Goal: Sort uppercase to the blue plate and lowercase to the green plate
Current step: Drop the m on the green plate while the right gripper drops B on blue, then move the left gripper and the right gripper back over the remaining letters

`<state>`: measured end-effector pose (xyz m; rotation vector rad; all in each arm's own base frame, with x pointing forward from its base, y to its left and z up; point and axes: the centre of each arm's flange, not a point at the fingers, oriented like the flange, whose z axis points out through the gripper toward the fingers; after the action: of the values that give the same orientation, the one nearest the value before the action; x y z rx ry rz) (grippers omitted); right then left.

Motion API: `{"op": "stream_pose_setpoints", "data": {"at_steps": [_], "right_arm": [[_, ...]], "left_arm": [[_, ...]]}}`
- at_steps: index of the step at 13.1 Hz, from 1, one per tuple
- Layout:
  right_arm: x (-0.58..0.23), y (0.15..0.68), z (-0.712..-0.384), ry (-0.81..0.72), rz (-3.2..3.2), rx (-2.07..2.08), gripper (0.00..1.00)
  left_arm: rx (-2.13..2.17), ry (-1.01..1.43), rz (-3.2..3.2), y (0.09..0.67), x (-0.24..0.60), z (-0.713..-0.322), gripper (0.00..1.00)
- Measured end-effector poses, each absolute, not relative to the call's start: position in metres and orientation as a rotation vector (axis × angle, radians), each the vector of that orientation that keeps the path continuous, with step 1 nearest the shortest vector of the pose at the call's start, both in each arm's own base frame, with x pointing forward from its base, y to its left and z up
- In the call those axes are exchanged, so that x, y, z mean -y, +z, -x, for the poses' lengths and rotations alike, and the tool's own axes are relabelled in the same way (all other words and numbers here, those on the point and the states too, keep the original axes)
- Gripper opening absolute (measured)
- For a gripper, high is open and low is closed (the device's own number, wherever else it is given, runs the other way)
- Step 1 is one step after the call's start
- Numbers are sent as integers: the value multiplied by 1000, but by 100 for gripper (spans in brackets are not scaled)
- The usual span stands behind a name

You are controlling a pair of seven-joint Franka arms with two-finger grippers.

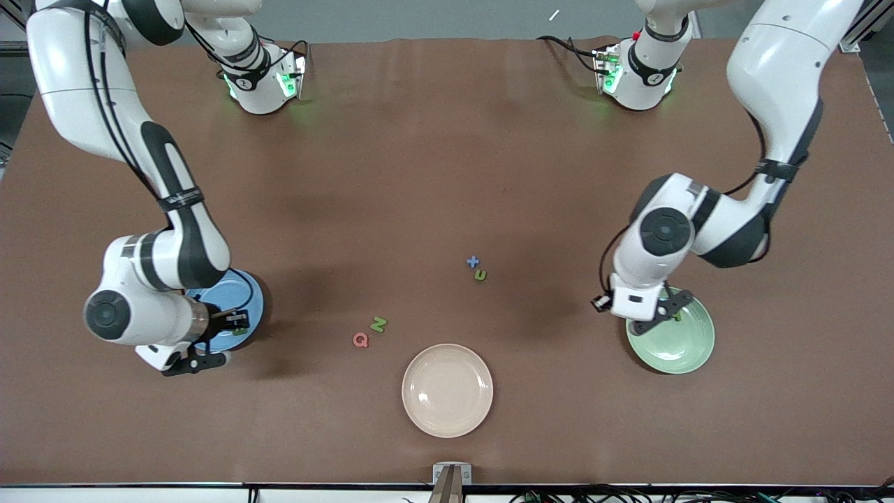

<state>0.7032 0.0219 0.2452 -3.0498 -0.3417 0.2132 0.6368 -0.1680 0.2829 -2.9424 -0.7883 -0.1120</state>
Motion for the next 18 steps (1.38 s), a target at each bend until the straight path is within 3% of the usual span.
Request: {"op": "stream_pose_setpoints", "data": {"at_steps": [4,7,9,12,14,18], "right_arm": [[7,237,-702,224,3032,382,40],[-3,237,-702,224,3025,402,68],[-15,238,-702,223,3019,397,73],[-69,240,-701,216,3044,268,73],[-117,245,-702,130,3058,214,74],[-169,245,-705,-49,3046,81,78]], "left_arm": [[762,-62,2959,266,72,-659,27],[791,-58,3002,241,34,-668,27],[797,-48,3014,233,36,-668,42],[854,-50,3016,238,49,-669,74],[914,-46,3025,245,75,-667,96],[1142,-17,3011,264,180,-645,100]]}}
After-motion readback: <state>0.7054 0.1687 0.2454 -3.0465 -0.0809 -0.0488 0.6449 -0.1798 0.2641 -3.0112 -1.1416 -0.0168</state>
